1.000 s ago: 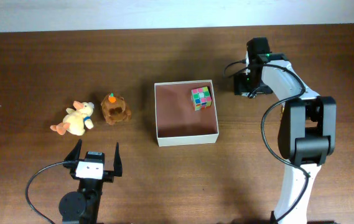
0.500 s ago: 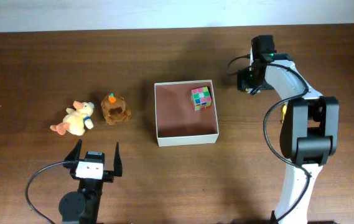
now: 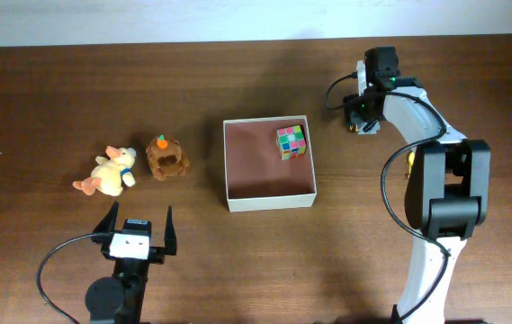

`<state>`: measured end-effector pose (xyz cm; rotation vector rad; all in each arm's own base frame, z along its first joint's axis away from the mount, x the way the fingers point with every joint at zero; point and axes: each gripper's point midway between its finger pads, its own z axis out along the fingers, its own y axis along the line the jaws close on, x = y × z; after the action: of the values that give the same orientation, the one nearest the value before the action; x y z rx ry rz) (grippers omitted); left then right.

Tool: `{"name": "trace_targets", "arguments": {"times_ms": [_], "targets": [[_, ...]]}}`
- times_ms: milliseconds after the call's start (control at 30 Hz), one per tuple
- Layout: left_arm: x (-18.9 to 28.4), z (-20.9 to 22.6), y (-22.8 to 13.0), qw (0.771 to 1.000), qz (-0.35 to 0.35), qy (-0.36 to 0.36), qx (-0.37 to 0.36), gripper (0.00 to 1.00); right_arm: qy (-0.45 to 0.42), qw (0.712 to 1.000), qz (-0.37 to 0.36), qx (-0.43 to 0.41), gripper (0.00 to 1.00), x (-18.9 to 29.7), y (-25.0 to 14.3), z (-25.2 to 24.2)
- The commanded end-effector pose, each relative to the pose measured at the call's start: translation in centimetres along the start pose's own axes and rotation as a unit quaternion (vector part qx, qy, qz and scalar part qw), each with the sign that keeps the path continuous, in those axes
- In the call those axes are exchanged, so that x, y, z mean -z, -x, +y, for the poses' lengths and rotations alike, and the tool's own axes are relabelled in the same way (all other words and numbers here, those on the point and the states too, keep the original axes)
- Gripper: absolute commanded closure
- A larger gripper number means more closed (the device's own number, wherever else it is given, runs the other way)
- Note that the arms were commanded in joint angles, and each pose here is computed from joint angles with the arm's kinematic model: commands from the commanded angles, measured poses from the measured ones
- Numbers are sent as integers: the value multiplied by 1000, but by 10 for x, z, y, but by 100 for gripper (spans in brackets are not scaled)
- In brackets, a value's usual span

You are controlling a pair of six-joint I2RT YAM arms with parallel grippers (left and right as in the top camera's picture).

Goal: Pack container
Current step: 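Lower the right gripper onto the yellow-grey toy truck and grasp it, then lift the truck with the right gripper and carry it over the box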

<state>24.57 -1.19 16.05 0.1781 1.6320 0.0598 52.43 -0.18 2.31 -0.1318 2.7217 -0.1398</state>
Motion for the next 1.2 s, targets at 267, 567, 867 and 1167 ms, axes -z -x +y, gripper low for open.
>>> {"name": "trace_targets", "arguments": {"times_ms": [267, 567, 867, 1167], "targets": [[0, -1, -2, 1000, 0, 0, 4, 1, 2, 999, 32, -10, 40, -7, -17, 1], [0, -1, -2, 1000, -1, 0, 4, 1, 5, 999, 39, -29, 44, 22, -8, -1], [0, -1, -2, 1000, -1, 0, 4, 1, 32, 998, 50, -33, 48, 85, 17, 1], [0, -1, -2, 1000, 0, 0, 4, 1, 63, 996, 52, -34, 49, 135, 29, 7]]}}
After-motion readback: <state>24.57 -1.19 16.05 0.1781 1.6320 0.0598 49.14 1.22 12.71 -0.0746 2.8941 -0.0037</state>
